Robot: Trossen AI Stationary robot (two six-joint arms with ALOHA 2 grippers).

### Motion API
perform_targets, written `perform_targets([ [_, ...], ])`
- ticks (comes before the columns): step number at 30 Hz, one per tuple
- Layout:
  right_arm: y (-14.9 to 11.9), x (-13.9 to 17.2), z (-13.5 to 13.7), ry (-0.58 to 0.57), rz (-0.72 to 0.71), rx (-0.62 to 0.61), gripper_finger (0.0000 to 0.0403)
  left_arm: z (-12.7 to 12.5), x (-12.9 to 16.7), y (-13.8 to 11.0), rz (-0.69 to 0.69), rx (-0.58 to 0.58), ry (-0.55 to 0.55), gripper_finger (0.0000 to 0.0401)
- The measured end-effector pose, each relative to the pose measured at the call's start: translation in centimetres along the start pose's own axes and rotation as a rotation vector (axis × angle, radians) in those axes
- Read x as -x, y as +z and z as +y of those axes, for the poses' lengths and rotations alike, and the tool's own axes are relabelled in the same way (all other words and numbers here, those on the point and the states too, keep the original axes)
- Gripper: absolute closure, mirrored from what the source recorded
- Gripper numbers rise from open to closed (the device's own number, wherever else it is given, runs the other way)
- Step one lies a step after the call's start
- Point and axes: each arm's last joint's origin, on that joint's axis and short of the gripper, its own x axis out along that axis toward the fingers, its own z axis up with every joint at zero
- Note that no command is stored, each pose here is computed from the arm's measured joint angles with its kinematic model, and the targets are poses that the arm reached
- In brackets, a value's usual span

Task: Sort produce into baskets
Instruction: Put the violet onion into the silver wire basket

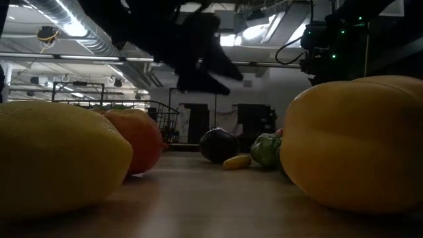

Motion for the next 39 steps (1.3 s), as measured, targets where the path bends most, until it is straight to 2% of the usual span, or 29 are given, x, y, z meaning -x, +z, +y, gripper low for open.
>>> perform_targets([
  [8, 0.0, 0.0, 0.0, 0.003, 0.001, 0.0, 0.0107, -0.2, -1.8, -2.8, 0.1, -0.148, 0.009, 0.0088],
  [31, 0.0, 0.0, 0.0, 0.008, 0.0, 0.0, 0.0107, 0.4, -2.2, -5.0, 0.25, -0.185, 0.069, 0.0088],
  [39, 0.0, 0.0, 0.0, 0.011, -0.003, 0.0, 0.0107, 0.3, -2.2, -4.9, 0.251, -0.179, 0.056, 0.0088],
])
